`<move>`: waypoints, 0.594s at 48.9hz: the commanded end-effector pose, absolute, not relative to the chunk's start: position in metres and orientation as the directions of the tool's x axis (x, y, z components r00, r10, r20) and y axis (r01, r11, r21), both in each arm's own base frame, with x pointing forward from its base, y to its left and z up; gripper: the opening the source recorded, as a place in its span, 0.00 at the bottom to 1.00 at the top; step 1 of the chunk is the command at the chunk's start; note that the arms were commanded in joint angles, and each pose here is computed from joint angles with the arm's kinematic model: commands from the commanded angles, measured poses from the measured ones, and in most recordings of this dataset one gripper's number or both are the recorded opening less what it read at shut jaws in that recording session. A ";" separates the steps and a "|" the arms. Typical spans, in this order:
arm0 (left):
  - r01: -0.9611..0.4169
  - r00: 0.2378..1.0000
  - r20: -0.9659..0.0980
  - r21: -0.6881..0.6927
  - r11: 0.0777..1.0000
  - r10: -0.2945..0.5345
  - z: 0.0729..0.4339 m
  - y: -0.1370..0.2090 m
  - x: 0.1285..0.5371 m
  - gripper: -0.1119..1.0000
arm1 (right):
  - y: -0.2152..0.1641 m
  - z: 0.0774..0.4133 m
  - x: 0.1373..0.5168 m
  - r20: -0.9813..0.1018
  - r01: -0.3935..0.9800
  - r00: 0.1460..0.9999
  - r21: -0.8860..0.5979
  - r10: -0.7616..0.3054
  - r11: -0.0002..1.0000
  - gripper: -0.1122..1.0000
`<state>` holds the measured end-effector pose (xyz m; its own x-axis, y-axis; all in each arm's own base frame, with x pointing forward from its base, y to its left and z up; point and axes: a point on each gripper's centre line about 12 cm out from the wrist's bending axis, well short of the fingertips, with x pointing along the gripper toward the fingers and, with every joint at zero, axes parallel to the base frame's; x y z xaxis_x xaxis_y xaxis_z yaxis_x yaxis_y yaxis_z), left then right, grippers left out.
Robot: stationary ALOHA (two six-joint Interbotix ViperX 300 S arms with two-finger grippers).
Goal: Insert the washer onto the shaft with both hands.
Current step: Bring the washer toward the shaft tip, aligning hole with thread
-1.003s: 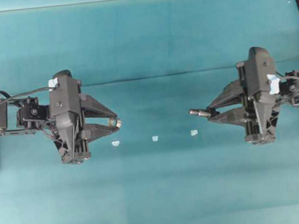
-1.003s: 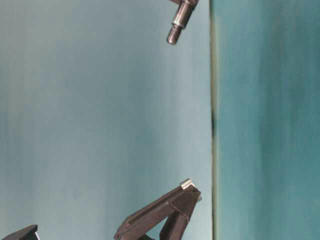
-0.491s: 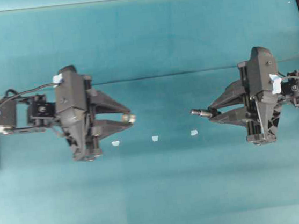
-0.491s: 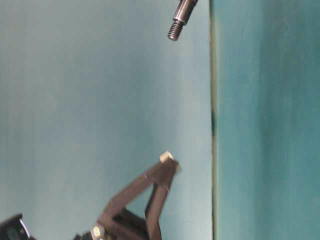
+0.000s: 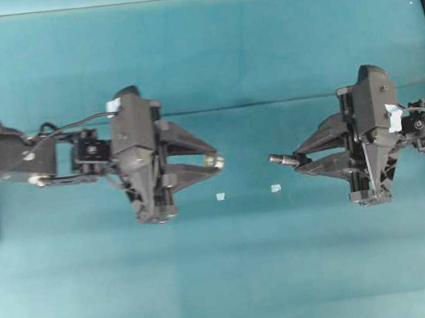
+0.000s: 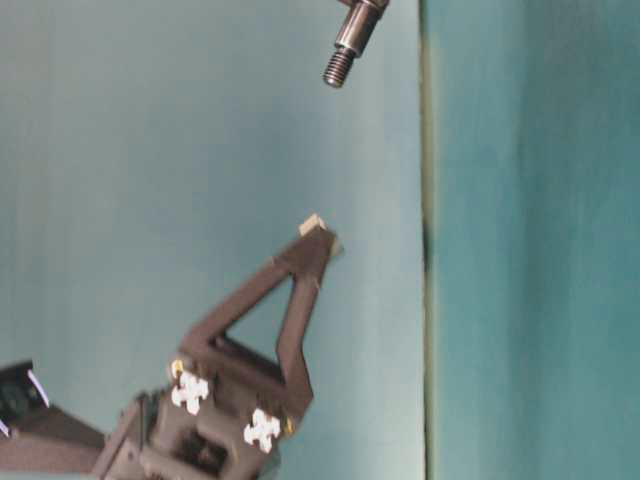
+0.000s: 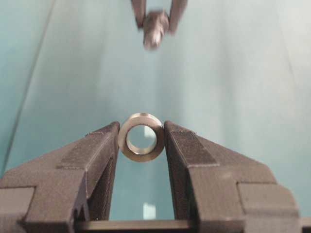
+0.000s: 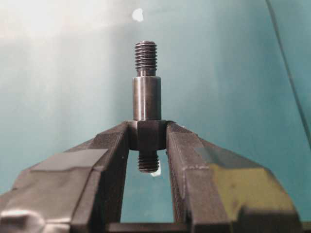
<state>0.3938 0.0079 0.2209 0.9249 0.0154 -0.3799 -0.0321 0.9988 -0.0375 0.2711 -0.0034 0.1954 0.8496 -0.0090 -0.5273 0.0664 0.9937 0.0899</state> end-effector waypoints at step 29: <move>-0.033 0.912 -0.411 -0.043 0.999 0.013 0.200 0.007 0.405 0.41 | 0.000 0.149 0.303 -0.502 0.048 0.865 0.127 0.023 0.991 0.10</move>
<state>0.4017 0.0081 0.1956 0.9012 0.0151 -0.4331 -0.0377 0.9983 -0.0437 0.2988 -0.0006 0.1469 0.8456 0.0180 -0.5335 0.0482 0.9928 0.1098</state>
